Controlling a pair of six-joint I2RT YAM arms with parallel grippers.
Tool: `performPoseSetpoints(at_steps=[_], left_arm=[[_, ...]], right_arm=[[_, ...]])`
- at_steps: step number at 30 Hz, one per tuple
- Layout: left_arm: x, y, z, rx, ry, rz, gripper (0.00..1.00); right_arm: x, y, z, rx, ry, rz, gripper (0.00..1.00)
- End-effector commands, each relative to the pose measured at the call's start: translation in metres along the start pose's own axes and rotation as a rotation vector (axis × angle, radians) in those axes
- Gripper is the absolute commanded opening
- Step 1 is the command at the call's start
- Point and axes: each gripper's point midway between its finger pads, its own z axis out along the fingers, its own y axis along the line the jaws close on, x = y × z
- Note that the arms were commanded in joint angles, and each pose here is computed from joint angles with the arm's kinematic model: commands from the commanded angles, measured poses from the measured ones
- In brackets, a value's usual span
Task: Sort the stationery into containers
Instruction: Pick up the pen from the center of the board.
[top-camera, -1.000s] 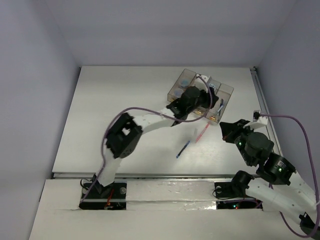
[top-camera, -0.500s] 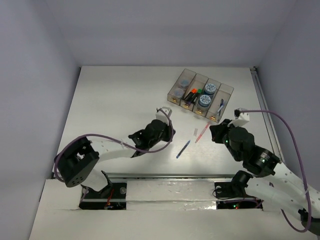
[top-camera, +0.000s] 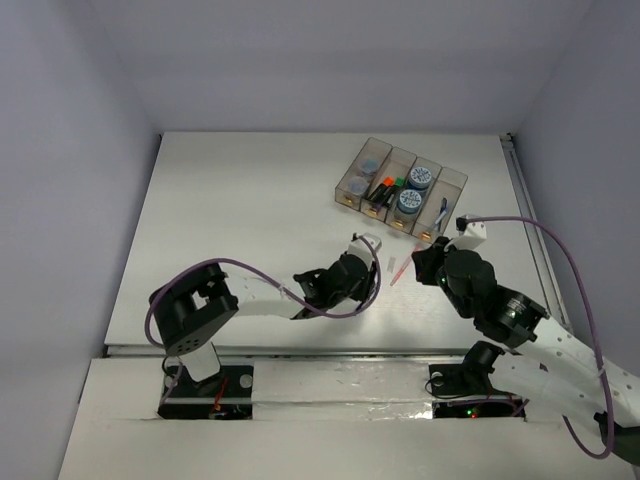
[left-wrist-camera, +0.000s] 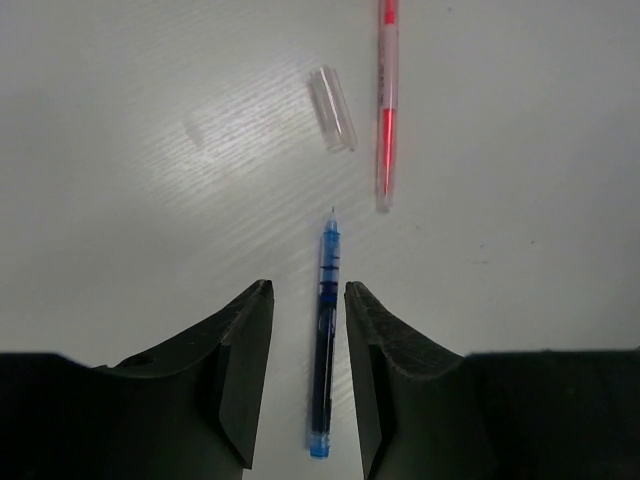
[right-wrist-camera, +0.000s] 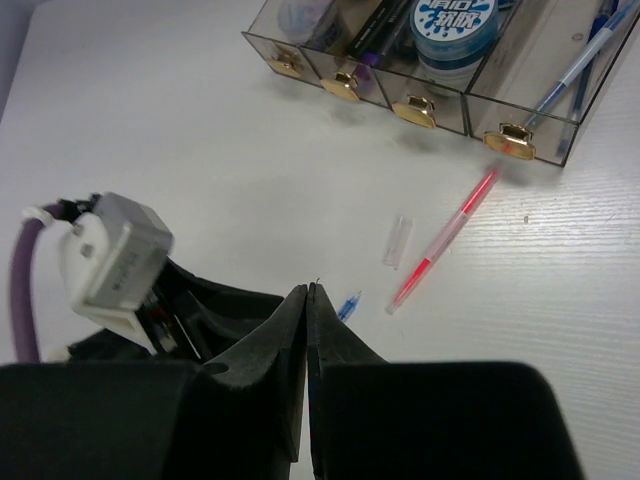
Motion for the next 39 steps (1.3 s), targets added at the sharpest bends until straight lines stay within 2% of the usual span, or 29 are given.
performPoseSetpoints(at_steps=[1,13,32,36,39], left_arm=[[0.001,-0.001,0.004,-0.040,-0.006,0.064,0.31],[0.027,-0.015,0.008,-0.001,0.042,0.144,0.31],[0.040,-0.015,0.026,-0.025,0.075,0.207,0.28],[0.048,-0.012,0.028,-0.044,0.096,0.234,0.24],[0.056,-0.005,0.028,-0.066,0.117,0.251,0.16]], right_arm=[[-0.010,0.005,0.002,-0.009,-0.041,0.019,0.08],[-0.008,0.005,0.002,-0.018,-0.038,0.034,0.09],[0.001,0.006,0.007,-0.001,-0.005,0.043,0.08],[-0.001,0.005,0.006,-0.004,-0.017,0.060,0.08],[-0.004,0.000,0.004,0.016,-0.031,0.061,0.08]])
